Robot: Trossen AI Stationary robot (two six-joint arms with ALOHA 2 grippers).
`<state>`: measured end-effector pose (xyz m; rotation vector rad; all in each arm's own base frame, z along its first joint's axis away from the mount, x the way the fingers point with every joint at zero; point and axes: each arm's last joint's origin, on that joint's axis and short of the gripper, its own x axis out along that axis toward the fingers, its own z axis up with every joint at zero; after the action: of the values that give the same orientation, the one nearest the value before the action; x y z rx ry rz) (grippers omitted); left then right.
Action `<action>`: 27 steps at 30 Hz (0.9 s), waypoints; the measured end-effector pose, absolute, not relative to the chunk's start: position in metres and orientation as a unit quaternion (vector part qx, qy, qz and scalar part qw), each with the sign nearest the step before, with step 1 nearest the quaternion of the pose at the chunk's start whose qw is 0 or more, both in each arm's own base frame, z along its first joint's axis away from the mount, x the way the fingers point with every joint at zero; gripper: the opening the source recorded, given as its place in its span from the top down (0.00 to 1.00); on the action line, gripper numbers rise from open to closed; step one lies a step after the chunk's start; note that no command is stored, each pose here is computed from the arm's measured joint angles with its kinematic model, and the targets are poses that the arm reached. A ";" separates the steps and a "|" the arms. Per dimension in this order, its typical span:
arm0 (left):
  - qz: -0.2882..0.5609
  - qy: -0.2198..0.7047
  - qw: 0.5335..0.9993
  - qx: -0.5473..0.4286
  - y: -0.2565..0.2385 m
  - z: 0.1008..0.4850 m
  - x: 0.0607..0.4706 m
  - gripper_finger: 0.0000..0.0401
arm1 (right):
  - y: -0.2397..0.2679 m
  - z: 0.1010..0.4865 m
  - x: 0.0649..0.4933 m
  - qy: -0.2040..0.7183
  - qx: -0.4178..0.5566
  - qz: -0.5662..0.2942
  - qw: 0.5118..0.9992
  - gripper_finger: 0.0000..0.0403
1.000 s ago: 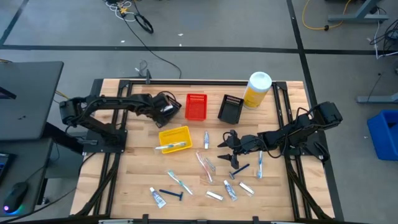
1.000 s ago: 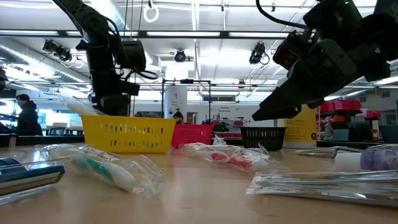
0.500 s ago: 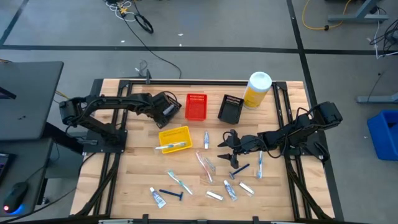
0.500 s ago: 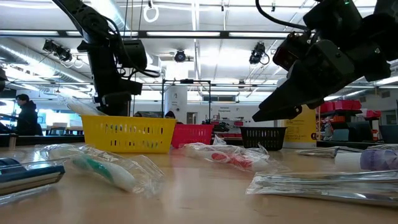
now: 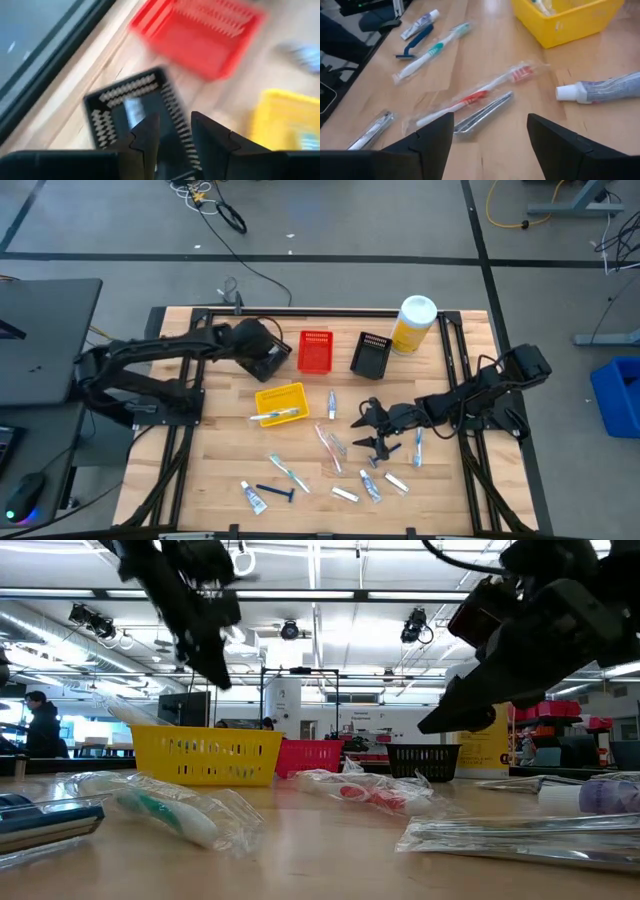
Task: Pick & Place Travel size toiletries
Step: Put the silver nail cutter into the red bin
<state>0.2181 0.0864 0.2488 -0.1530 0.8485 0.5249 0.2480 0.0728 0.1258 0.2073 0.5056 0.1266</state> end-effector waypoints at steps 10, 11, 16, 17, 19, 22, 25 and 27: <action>0.140 0.240 0.960 -0.039 0.030 0.261 0.206 0.69 | 0.089 0.141 0.265 0.263 0.066 0.015 0.962 0.32; 0.130 0.228 0.964 -0.038 0.025 0.256 0.205 0.69 | 0.091 0.142 0.266 0.265 0.065 0.015 0.962 0.32; 0.088 0.184 0.978 -0.035 0.007 0.234 0.204 0.69 | 0.096 0.142 0.275 0.266 0.074 0.011 0.961 0.35; 0.082 0.178 0.980 -0.034 0.005 0.230 0.204 0.69 | 0.097 0.141 0.275 0.268 0.078 0.006 0.960 0.36; 0.080 0.166 0.982 -0.030 -0.001 0.223 0.203 0.69 | 0.098 0.137 0.278 0.274 0.087 0.001 0.958 0.37; 0.093 0.158 0.983 -0.023 -0.007 0.215 0.200 0.69 | 0.099 0.128 0.281 0.289 0.098 -0.007 0.952 0.38; 0.108 0.162 0.980 -0.027 -0.011 0.211 0.198 0.69 | 0.101 0.118 0.285 0.304 0.103 -0.011 0.947 0.37; 0.109 0.164 0.980 -0.030 -0.012 0.209 0.197 0.69 | 0.103 0.111 0.289 0.314 0.104 -0.013 0.944 0.36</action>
<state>0.1974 -0.0123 0.2090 -0.0613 0.3306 0.2199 0.2889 0.1029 0.1109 0.2126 0.6397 -0.0258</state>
